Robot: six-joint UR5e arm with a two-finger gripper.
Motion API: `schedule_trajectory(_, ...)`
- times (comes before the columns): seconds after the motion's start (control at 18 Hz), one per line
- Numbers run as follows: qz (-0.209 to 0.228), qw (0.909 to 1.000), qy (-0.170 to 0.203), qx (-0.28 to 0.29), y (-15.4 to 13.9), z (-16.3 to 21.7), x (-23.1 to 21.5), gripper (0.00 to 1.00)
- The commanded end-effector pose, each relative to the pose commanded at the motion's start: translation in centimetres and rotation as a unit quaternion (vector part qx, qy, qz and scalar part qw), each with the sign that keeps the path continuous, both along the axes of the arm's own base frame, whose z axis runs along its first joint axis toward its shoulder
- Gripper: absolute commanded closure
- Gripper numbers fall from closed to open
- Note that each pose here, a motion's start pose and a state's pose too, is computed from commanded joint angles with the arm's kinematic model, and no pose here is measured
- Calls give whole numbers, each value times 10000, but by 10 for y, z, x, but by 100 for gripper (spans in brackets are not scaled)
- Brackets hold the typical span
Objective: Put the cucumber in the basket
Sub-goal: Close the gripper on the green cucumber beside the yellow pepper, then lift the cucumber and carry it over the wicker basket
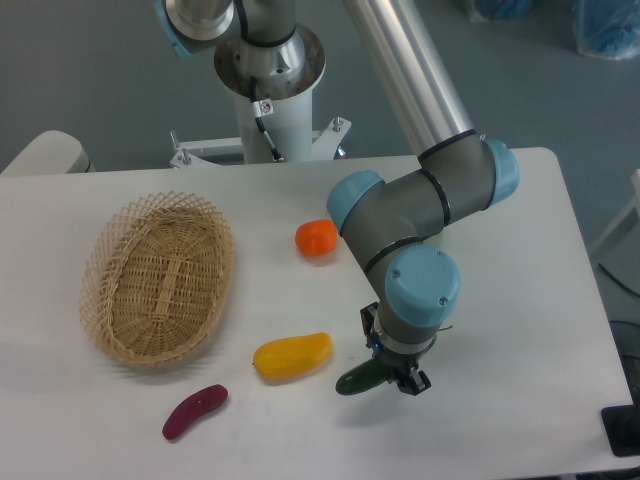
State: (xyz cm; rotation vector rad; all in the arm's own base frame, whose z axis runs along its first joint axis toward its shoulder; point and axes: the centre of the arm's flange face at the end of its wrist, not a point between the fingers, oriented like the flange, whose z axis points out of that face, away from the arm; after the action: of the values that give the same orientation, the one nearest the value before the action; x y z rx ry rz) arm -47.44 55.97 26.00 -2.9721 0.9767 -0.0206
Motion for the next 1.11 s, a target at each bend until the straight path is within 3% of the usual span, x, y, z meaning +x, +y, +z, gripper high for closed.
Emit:
schedule_trajectory(0.5, 23, 10000, 17, 13, 9, 2, 8, 81)
schedule_trajectory(0.72, 299, 9994, -117, 96, 12, 3, 18, 81)
schedule_trajectory(0.83, 576, 9981, -191, 49, 18, 1, 44, 82)
schedule_trajectory(1.11, 739, 9968, -289, -22, 33, 14, 127, 82)
